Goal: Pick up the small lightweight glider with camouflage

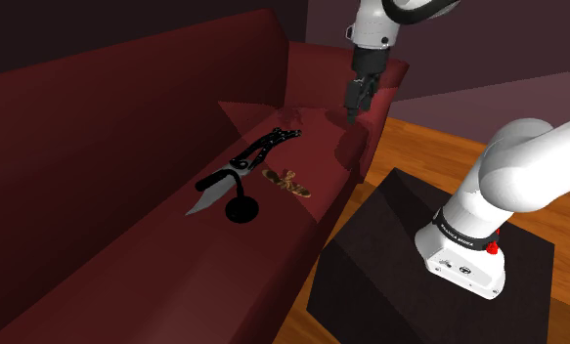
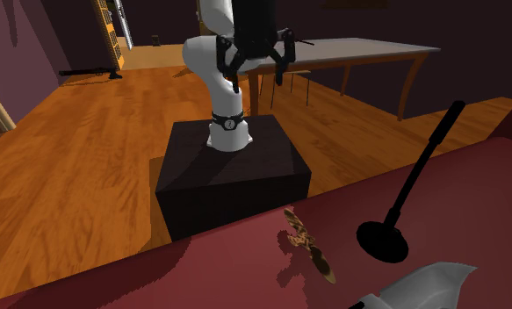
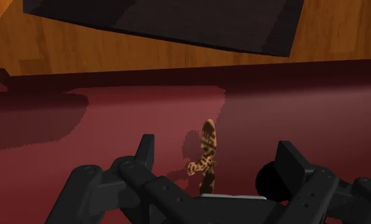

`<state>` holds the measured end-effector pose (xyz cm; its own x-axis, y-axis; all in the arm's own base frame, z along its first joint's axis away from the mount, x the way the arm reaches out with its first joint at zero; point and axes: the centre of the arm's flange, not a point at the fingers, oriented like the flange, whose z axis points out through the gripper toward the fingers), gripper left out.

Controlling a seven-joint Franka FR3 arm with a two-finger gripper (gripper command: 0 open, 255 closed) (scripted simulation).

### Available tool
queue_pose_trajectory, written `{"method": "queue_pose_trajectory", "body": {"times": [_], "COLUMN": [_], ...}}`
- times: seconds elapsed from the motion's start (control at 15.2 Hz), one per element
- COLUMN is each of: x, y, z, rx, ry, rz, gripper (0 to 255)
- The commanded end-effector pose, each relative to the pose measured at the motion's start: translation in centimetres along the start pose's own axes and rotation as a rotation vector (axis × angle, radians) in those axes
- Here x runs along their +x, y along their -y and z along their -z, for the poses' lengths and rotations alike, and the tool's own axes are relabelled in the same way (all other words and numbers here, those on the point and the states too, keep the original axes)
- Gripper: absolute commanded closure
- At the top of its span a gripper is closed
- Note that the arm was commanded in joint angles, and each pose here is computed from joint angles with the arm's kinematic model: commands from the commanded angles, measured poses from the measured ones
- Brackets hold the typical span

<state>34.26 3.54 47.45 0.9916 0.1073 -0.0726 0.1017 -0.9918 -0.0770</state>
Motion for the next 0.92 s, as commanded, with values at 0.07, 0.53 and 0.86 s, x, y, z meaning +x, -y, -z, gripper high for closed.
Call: {"method": "queue_pose_trajectory", "body": {"times": [0.07,0.53,0.86], "x": [2.2,7.1,10.6], "y": [0.8,2.0,3.0], "z": [-3.3,-11.0,-16.6], "rx": [-0.003,-0.009,-0.013], "ry": [-0.002,-0.001,0.001], "rz": [0.003,0.009,0.014], "gripper": [0,0,0]}}
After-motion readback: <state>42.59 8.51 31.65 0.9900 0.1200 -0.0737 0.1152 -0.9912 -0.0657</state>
